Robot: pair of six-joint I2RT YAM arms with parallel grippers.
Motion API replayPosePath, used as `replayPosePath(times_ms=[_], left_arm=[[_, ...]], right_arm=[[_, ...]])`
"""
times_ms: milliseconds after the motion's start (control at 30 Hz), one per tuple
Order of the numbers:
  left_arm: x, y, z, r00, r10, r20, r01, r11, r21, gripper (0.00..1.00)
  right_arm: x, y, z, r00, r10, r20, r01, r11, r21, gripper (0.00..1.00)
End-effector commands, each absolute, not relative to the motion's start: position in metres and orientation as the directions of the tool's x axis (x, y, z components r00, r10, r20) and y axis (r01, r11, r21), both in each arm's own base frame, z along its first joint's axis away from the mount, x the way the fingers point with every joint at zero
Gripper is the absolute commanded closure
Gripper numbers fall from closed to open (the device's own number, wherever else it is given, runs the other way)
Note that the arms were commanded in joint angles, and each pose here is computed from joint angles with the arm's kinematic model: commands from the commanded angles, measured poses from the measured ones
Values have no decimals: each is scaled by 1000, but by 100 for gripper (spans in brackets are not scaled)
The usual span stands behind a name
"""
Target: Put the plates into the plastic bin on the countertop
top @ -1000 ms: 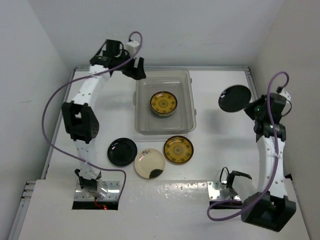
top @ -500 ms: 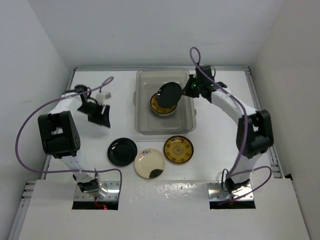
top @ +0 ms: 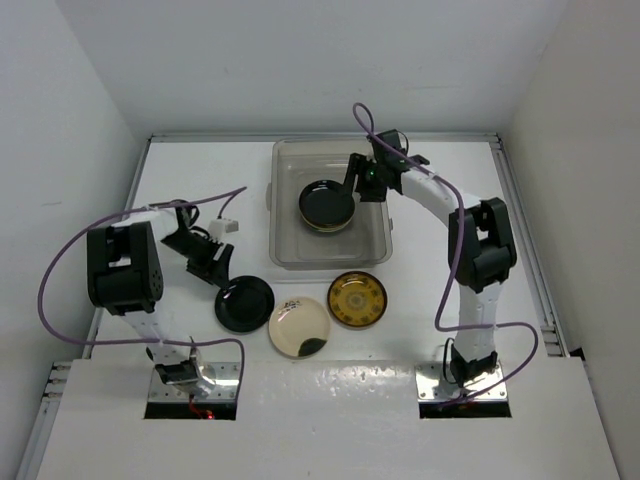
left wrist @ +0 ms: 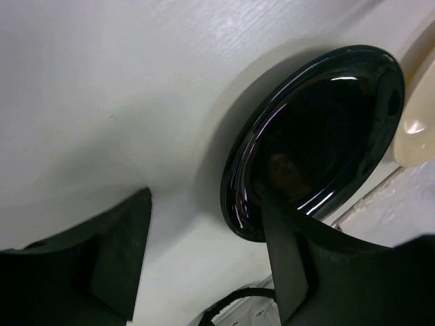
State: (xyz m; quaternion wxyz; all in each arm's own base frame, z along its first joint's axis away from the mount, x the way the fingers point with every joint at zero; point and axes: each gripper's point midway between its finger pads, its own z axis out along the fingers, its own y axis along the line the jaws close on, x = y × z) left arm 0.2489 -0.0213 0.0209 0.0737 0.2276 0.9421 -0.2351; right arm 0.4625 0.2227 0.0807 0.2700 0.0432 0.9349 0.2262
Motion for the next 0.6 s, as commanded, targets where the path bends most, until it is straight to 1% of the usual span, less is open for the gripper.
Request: replayPosePath(times_ms=[0, 133, 200, 233, 267, 300, 333, 367, 433, 467, 500, 533, 567], left_arm=[[237, -24, 3, -860, 468, -201, 508, 753, -419, 32], [223, -32, -15, -844, 522, -125, 517, 727, -452, 34], [220, -36, -19, -827, 552, -105, 535, 717, -447, 38], [220, -38, -23, -822, 561, -101, 540, 711, -449, 40], [221, -37, -27, -819, 566, -93, 544, 716, -436, 49], [221, -38, -27, -812, 577, -88, 553, 713, -430, 53], [219, -39, -30, -819, 569, -72, 539, 719, -439, 56], [217, -39, -32, -820, 569, -62, 533, 719, -445, 63], [219, -38, -30, -826, 559, -67, 525, 721, -452, 72], [215, -38, -31, -827, 559, -52, 517, 721, -462, 90], [219, -38, -30, -827, 559, -60, 521, 721, -457, 100], [225, -33, -29, -841, 538, -61, 506, 740, -443, 100], [228, -29, -26, -848, 526, -63, 496, 747, -442, 100]], right_arm=[[461, 224, 132, -797, 134, -589, -148, 902, 405, 35], [451, 209, 150, -761, 144, -633, -143, 914, 379, 35], [444, 200, 170, -731, 172, -661, -137, 911, 389, 35], [439, 193, 187, -697, 191, -691, -136, 911, 388, 35], [433, 186, 182, -701, 199, -685, -120, 914, 388, 35], [431, 182, 185, -692, 219, -687, -103, 913, 394, 35], [417, 171, 189, -676, 239, -697, -89, 913, 399, 35], [416, 164, 193, -658, 265, -705, -73, 909, 410, 35], [403, 149, 191, -645, 292, -706, -42, 909, 415, 35], [394, 140, 189, -636, 304, -710, -20, 912, 409, 35], [390, 132, 187, -632, 311, -709, -3, 915, 404, 35], [381, 121, 179, -632, 322, -704, 24, 917, 398, 35], [375, 114, 183, -619, 333, -711, 40, 918, 395, 35]])
